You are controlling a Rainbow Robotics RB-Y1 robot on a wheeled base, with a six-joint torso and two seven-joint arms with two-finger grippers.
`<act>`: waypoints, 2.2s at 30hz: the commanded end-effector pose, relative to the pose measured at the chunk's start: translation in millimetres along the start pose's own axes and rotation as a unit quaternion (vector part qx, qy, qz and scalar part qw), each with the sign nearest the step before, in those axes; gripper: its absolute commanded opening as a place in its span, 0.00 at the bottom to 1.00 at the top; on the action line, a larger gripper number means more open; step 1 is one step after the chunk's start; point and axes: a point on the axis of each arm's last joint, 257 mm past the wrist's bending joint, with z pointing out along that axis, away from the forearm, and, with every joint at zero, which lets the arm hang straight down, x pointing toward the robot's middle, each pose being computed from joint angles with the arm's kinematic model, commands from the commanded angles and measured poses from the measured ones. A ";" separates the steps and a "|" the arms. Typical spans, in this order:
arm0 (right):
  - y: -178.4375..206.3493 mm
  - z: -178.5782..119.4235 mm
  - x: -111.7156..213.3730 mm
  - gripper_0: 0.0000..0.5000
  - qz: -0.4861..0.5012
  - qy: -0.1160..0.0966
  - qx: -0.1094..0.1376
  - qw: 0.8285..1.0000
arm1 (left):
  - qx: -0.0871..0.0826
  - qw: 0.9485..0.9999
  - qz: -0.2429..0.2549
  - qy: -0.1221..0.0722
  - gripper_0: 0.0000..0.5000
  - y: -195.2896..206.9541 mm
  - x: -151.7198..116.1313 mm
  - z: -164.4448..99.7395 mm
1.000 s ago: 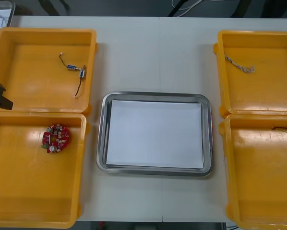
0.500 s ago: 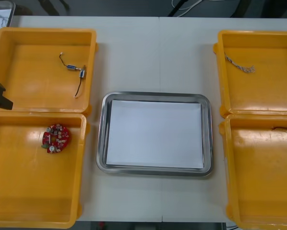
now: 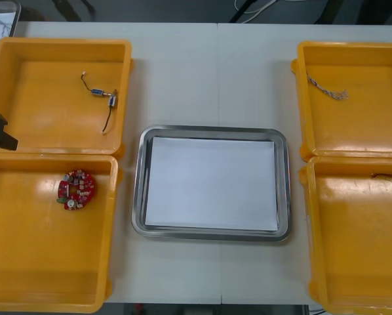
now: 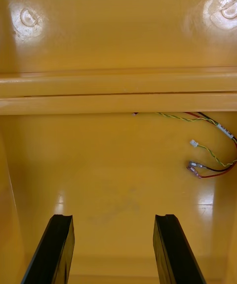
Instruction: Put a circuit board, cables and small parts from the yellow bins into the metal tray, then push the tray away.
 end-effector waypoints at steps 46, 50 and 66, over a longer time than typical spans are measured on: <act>-21.2 -20.2 -7.8 0.93 -0.005 -0.013 0.028 1.000 | -0.023 0.999 0.034 -0.012 1.00 15.8 -4.8 -15.7; -22.3 -20.3 -7.9 0.93 -0.003 -0.013 0.030 0.999 | -0.023 0.999 0.034 -0.012 1.00 15.8 -4.8 -15.7; -62.3 -23.8 26.6 0.93 0.007 0.023 0.074 0.997 | -0.015 1.000 0.024 0.012 1.00 13.0 7.5 -7.2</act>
